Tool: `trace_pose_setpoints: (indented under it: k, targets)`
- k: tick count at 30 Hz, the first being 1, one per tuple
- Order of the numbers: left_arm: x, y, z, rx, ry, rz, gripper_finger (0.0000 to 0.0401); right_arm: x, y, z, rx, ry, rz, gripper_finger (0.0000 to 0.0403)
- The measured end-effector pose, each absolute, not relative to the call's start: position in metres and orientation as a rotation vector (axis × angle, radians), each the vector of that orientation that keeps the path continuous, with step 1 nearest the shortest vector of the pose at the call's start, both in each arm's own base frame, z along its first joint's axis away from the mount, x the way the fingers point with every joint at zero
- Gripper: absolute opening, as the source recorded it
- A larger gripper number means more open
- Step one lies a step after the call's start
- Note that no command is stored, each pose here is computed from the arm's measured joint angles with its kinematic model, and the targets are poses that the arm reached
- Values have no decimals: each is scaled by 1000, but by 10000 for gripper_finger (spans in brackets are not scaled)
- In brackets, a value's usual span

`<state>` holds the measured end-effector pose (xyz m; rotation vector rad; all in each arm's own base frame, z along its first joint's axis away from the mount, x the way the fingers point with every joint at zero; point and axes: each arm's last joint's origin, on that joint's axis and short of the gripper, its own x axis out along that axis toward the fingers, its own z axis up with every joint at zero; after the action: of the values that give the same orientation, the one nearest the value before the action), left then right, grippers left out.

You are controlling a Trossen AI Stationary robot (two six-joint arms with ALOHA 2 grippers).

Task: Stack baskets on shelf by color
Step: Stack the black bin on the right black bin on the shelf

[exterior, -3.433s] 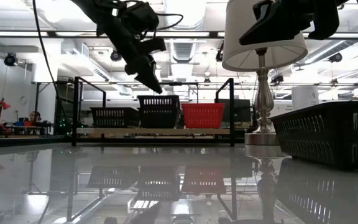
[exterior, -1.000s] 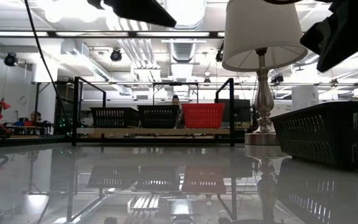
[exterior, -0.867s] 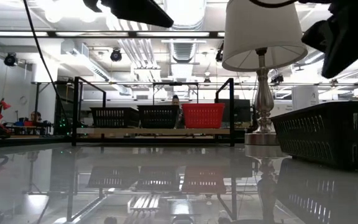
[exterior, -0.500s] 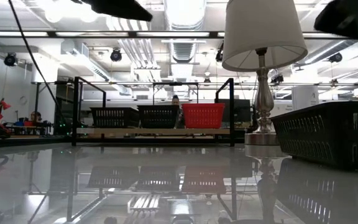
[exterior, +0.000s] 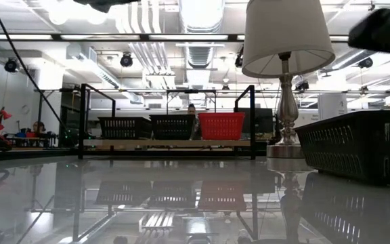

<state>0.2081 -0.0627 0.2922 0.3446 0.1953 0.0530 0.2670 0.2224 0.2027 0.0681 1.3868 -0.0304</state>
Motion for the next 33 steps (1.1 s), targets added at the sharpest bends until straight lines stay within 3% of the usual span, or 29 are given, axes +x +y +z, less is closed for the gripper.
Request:
trace_pose_setpoints:
  k: [8, 17, 24, 33]
  targets:
    - [202, -63, 300, 333, 148, 45, 44, 271, 224, 178, 4, 1425, -86, 166]
    - [196, -61, 310, 375, 73, 107, 44, 272, 225, 170, -51, 1427, -80, 19]
    - [173, -50, 331, 389, -37, 203, 44, 285, 227, 188, -74, 1359, -32, 9]
    - [154, -43, 314, 354, -100, 216, 44, 336, 196, 237, -222, 1152, -19, 9]
